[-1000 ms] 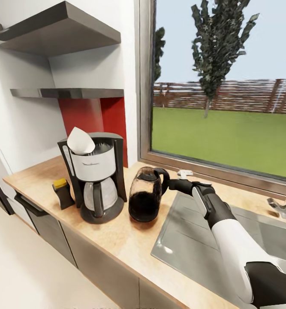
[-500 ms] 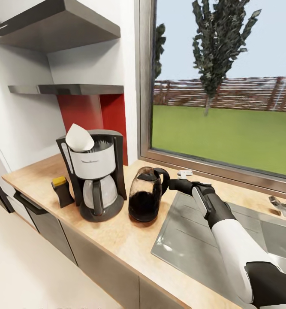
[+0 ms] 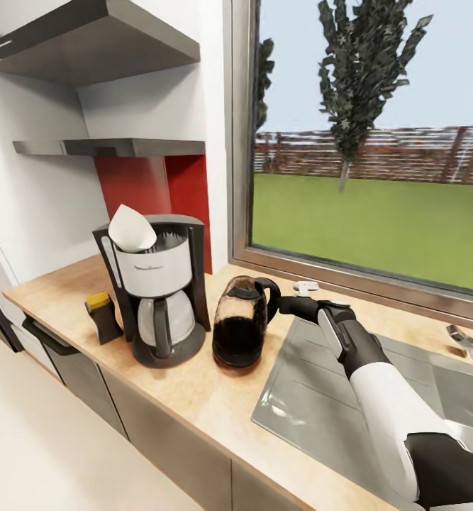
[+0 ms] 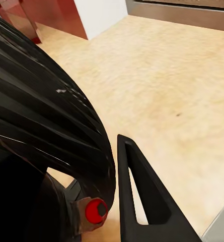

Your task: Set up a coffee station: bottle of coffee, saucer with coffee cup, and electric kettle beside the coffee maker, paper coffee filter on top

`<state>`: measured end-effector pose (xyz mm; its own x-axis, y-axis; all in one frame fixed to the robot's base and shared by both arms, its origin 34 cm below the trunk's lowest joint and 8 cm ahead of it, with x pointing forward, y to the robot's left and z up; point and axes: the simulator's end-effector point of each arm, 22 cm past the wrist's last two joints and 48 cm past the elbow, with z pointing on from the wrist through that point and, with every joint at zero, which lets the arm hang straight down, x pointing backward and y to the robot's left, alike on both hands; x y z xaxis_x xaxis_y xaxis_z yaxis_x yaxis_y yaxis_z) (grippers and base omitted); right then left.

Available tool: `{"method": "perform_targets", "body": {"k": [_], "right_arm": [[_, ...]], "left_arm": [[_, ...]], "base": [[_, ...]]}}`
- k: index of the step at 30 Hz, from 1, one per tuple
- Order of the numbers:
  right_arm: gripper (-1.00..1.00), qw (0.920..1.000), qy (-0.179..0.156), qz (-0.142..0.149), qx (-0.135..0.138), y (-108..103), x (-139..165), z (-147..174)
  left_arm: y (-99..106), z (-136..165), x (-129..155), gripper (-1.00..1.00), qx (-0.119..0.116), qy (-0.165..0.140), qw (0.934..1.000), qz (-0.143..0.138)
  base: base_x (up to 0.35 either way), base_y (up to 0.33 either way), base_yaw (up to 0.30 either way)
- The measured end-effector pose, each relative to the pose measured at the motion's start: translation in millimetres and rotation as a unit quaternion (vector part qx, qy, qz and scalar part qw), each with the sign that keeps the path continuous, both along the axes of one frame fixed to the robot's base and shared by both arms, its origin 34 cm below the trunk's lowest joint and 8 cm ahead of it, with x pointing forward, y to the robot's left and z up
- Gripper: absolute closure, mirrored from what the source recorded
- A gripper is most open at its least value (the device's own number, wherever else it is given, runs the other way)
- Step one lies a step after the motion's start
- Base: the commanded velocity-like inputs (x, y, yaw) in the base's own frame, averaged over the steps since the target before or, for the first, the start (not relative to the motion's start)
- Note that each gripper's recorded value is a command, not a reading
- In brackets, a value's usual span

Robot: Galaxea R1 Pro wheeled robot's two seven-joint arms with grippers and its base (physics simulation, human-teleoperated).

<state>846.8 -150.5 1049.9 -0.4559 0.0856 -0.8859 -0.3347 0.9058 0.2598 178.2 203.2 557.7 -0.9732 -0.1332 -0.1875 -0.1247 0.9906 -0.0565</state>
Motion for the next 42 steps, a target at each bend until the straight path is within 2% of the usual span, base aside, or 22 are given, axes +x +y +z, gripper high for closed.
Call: {"method": "perform_targets", "body": {"k": [12, 13, 42], "right_arm": [[1.0, 1.0, 0.001, 0.0, 0.001, 0.3, 0.0, -0.5], [-1.0, 1.0, 0.001, 0.0, 0.001, 0.2, 0.0, -0.6], [-1.0, 1.0, 0.002, 0.0, 0.002, 0.4, -0.1, -0.7]], "left_arm": [[0.0, -0.1, 0.0, -1.0, 0.0, 0.0, 1.0, 0.0], [0.0, -0.1, 0.0, -1.0, 0.0, 0.0, 1.0, 0.0], [0.0, -0.1, 0.0, -1.0, 0.0, 0.0, 1.0, 0.0]], "base": [[0.005, 0.005, 0.0], [0.0, 0.0, 0.0], [-0.027, 0.026, 0.0]]}}
